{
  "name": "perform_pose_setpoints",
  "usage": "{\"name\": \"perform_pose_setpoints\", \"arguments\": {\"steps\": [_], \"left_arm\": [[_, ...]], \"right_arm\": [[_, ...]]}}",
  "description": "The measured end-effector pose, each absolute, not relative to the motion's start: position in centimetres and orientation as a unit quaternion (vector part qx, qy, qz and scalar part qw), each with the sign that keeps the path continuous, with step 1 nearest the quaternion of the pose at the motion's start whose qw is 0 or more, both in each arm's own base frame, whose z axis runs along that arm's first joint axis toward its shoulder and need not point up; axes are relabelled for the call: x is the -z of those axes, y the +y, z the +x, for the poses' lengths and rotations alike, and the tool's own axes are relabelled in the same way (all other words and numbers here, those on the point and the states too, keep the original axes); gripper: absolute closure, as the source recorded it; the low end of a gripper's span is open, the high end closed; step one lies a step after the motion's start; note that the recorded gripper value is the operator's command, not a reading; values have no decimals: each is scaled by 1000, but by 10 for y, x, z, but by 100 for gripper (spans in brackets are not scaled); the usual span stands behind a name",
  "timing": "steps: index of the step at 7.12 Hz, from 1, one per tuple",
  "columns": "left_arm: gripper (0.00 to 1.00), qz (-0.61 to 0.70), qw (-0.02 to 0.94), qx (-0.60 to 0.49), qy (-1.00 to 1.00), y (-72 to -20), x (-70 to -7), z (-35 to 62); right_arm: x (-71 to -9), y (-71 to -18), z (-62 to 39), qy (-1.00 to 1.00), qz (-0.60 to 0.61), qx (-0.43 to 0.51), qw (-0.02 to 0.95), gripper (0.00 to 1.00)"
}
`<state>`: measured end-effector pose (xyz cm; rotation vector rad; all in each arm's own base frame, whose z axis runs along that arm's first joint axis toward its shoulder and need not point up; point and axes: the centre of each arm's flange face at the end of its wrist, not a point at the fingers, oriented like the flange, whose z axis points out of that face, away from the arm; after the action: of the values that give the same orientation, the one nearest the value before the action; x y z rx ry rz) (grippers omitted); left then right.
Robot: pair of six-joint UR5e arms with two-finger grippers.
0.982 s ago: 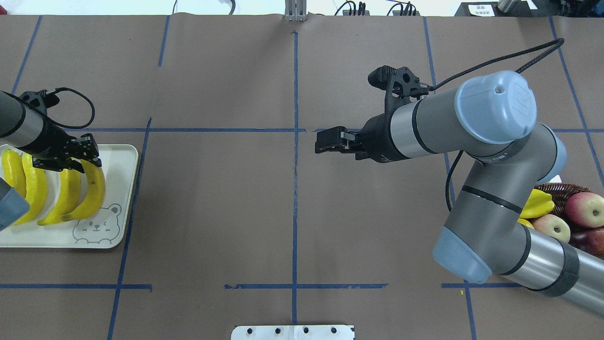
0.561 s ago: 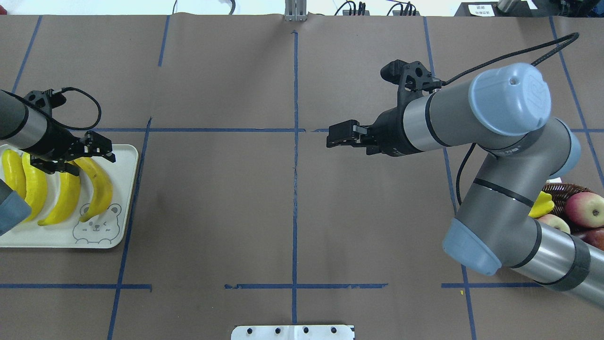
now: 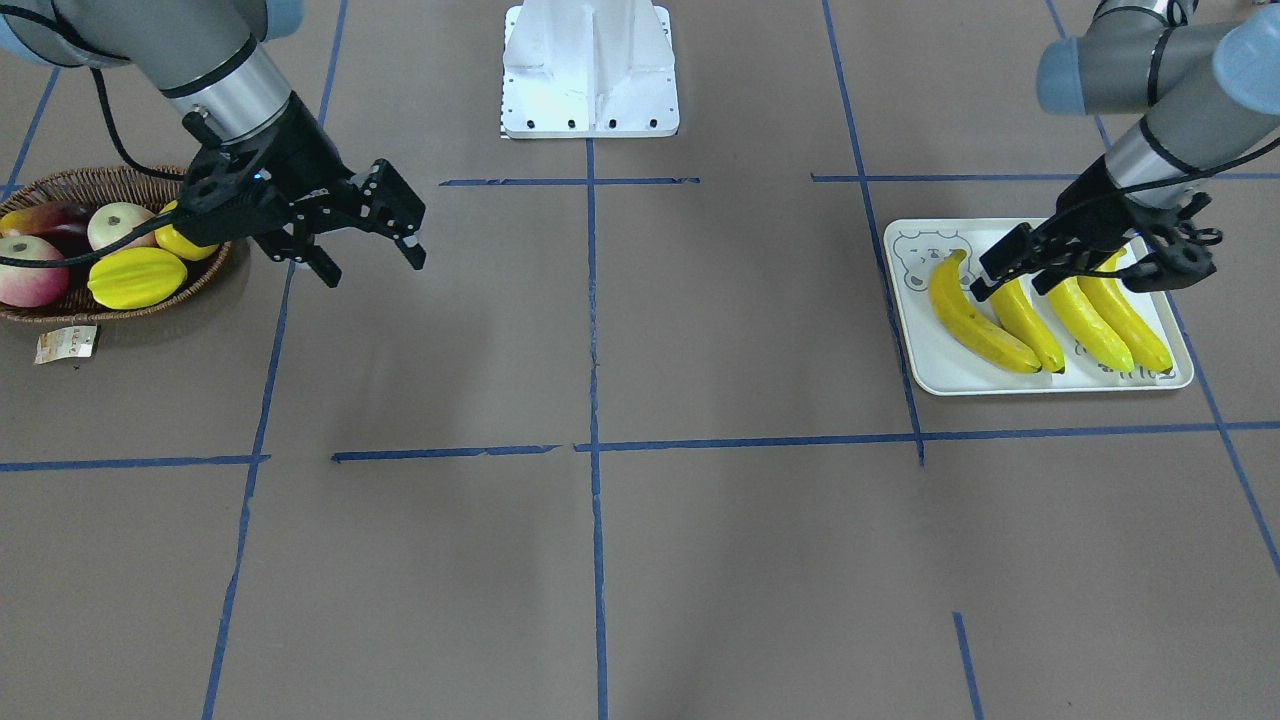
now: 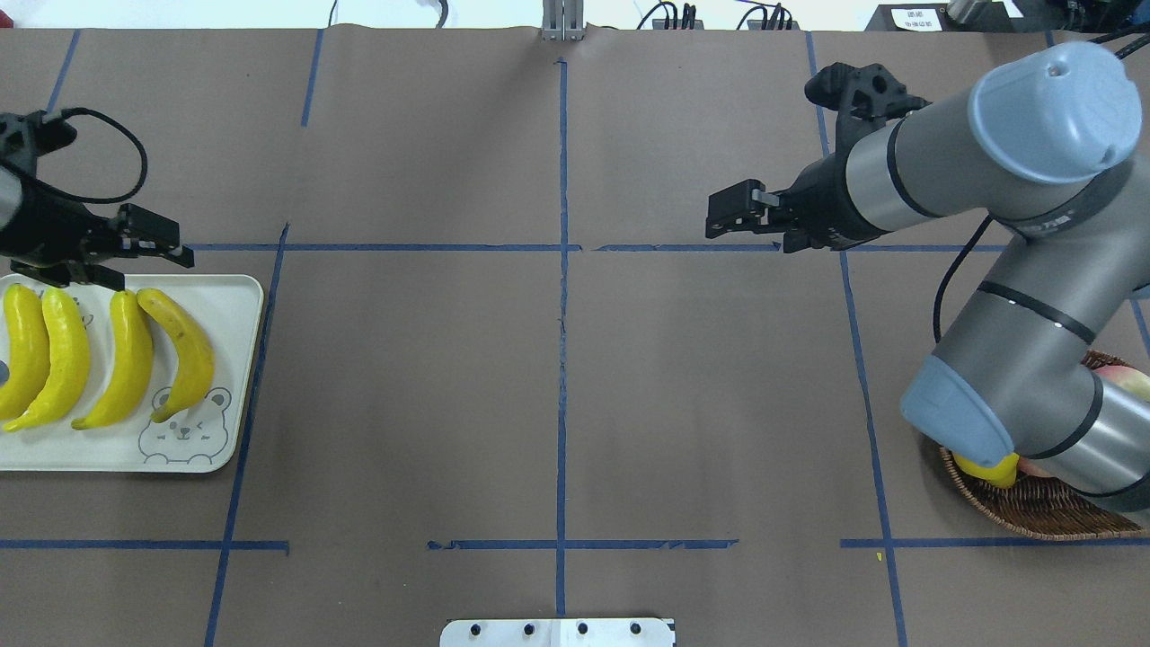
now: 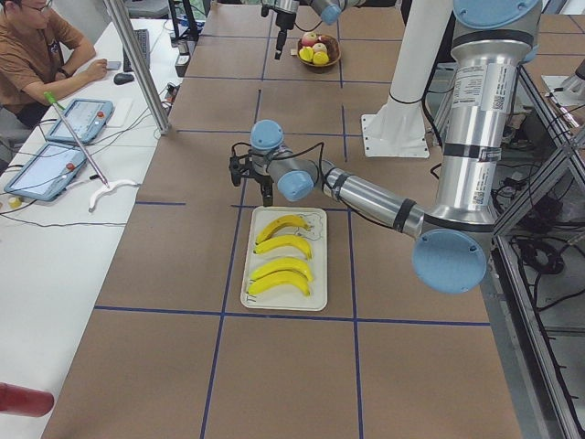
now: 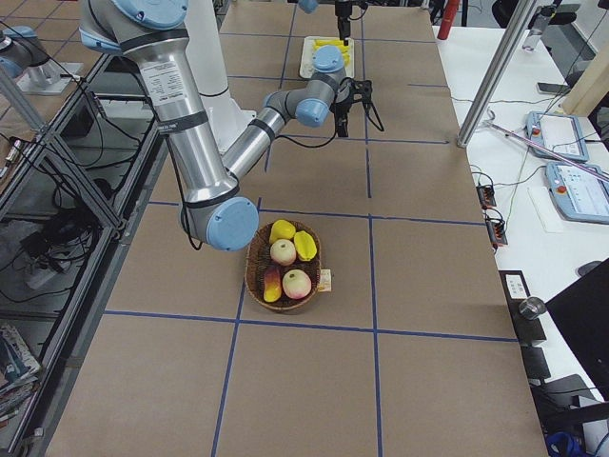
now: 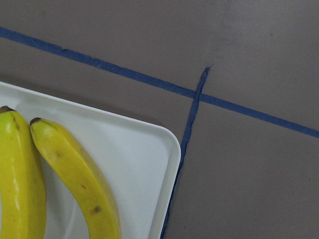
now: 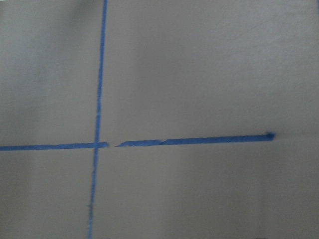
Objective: Transfer all bananas from basket to plate
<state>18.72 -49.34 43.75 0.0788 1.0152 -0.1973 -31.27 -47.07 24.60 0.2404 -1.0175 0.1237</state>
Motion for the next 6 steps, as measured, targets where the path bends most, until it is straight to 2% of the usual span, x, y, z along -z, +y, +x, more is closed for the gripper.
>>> {"name": "perform_pose_setpoints", "arguments": {"steps": [3,6], "left_arm": [[0,119,907,9,404,-527,-479,63],[0,126,925,-43,355,-537,-564,-26]], "right_arm": [[-324,-512,-225,-364,148,34,919,0],[-417,-549,-111,-320,116,110,934,0]]}}
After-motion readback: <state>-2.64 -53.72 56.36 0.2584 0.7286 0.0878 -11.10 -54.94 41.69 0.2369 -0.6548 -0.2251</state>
